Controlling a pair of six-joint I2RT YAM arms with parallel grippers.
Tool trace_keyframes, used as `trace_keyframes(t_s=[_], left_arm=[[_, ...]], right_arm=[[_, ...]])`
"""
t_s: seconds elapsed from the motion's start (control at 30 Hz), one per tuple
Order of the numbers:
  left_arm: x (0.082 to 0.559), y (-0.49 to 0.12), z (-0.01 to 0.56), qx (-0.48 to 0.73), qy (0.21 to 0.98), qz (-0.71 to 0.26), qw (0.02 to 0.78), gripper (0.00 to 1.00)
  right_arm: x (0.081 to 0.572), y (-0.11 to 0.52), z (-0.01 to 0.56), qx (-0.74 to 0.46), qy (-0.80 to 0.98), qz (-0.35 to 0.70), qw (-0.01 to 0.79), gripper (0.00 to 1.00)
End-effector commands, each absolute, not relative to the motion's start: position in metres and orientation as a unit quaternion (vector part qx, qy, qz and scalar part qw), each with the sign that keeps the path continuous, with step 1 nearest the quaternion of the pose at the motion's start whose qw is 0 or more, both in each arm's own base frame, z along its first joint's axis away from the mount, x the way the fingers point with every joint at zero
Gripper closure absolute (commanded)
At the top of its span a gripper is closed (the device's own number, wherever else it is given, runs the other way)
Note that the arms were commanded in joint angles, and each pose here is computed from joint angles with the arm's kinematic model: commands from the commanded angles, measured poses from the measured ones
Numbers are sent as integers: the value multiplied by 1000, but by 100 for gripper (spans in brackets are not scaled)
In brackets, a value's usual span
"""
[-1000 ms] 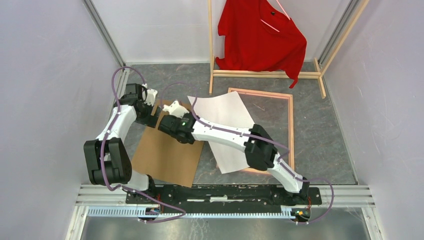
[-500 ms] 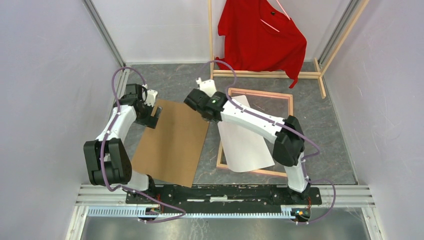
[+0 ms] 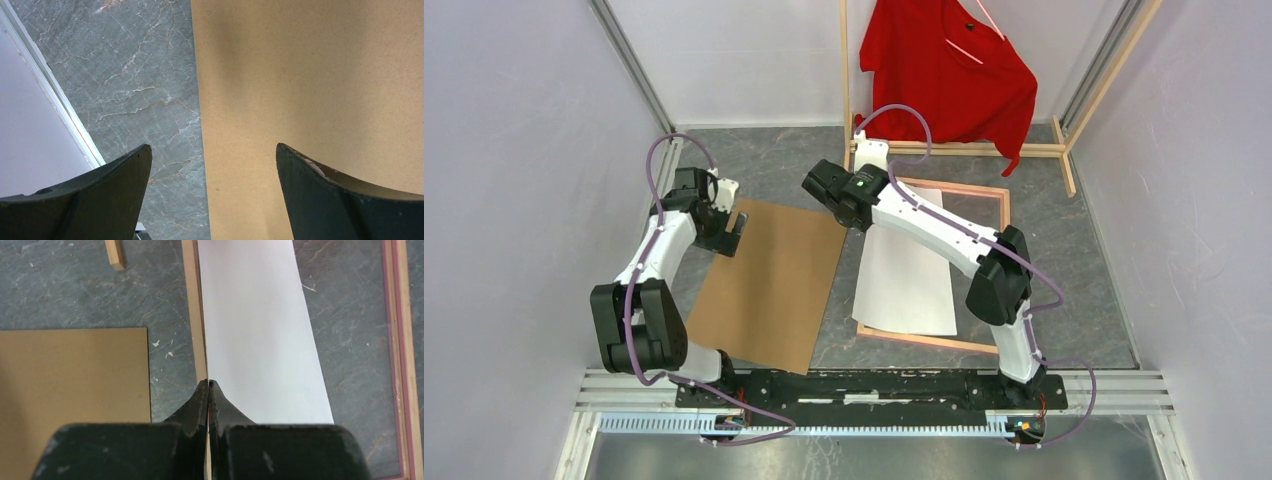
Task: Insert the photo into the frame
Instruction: Place the photo in the photo frame.
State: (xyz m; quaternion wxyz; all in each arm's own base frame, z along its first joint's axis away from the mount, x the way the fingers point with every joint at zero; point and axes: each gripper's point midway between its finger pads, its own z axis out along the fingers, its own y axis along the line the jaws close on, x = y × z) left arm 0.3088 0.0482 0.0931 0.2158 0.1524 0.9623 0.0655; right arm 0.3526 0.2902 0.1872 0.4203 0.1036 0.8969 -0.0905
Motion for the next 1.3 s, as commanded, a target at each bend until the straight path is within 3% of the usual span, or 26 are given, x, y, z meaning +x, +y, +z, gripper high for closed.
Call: trace_keyframes(t_s=[0.0, 0.6, 0.93, 1.27], left_arm=[[312, 50, 102, 165, 957, 70, 228, 0], [314, 48, 100, 163, 959, 63, 225, 0], [314, 48, 101, 163, 958, 64, 227, 0], [314, 48, 99, 163, 959, 62, 224, 0]], right_arm=[[367, 270, 216, 154, 868, -107, 459, 100], [362, 203, 218, 187, 842, -177, 474, 100], [371, 207, 202, 55, 870, -179, 457, 100], [357, 181, 186, 32, 871, -218, 439, 100]])
